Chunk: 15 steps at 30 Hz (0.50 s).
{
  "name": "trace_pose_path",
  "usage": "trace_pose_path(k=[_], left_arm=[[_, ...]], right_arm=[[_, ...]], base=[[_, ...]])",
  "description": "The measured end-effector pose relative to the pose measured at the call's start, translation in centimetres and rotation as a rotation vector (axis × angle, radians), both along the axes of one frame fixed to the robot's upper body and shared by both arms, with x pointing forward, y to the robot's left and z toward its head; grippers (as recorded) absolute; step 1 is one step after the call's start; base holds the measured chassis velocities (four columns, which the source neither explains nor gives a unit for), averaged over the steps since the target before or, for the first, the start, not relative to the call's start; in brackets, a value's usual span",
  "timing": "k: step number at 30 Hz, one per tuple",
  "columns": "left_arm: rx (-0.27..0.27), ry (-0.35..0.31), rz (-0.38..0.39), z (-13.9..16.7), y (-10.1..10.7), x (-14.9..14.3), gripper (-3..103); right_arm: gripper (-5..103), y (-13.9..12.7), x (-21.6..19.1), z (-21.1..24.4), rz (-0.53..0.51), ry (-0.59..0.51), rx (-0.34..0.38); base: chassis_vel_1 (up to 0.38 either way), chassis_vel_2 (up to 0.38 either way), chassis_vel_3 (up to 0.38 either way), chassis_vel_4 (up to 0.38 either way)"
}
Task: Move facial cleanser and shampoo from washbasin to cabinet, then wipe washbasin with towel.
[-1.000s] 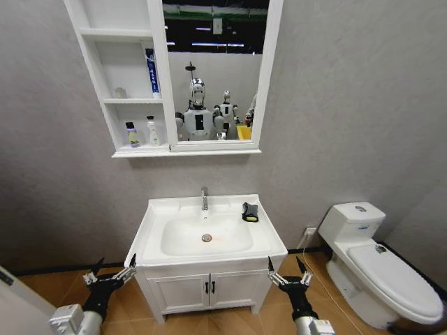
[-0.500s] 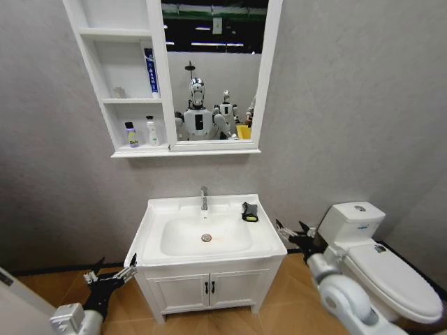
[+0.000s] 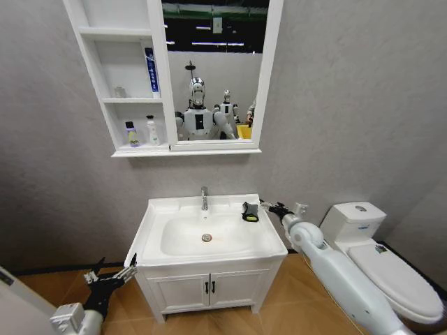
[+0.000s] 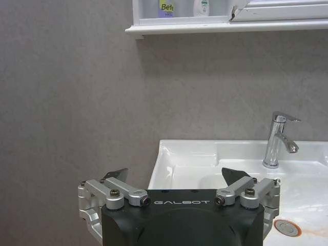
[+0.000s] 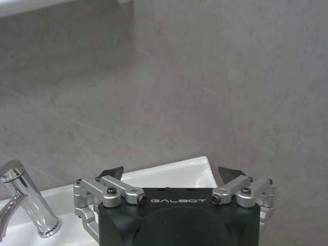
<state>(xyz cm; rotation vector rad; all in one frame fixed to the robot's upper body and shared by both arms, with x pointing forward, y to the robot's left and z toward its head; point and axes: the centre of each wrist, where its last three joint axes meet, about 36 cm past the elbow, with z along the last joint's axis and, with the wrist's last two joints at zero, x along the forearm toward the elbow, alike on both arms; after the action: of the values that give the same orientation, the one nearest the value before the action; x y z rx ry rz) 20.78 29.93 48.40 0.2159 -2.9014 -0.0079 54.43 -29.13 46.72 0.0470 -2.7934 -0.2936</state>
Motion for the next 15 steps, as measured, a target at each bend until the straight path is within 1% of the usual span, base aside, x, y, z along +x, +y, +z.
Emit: trace_pose_path(k=[1, 2, 5, 10, 12, 13, 15], left_arm=[[0.0, 0.0, 0.0, 0.0, 0.0, 0.0, 100], [0.0, 0.0, 0.0, 0.0, 0.0, 0.0, 100], [0.0, 0.0, 0.0, 0.0, 0.0, 0.0, 100], [0.0, 0.001, 0.0, 0.0, 0.0, 0.0, 100], [0.0, 0.001, 0.0, 0.0, 0.0, 0.0, 100], [0.0, 0.001, 0.0, 0.0, 0.0, 0.0, 100], [0.0, 0.001, 0.0, 0.0, 0.0, 0.0, 100]], right_arm=[[100, 0.4, 0.9, -0.4, -0.003, 0.017, -0.002], [100, 0.4, 0.9, -0.4, -0.003, 0.017, -0.002], [100, 1.4, 3.0, -1.7, -0.01, 0.074, -0.002], [100, 2.5, 4.8, -3.0, -0.003, 0.125, -0.001], [100, 3.9, 6.5, -4.5, 0.006, 0.181, -0.002], [100, 3.9, 6.5, -4.5, 0.006, 0.181, -0.002], [100, 5.1, 7.7, -5.9, 0.003, 0.22, -0.003]], base=[[0.0, 0.0, 0.0, 0.0], [0.0, 0.0, 0.0, 0.0], [0.0, 0.0, 0.0, 0.0], [0.0, 0.0, 0.0, 0.0], [0.0, 0.0, 0.0, 0.0], [0.0, 0.0, 0.0, 0.0], [0.0, 0.0, 0.0, 0.0]])
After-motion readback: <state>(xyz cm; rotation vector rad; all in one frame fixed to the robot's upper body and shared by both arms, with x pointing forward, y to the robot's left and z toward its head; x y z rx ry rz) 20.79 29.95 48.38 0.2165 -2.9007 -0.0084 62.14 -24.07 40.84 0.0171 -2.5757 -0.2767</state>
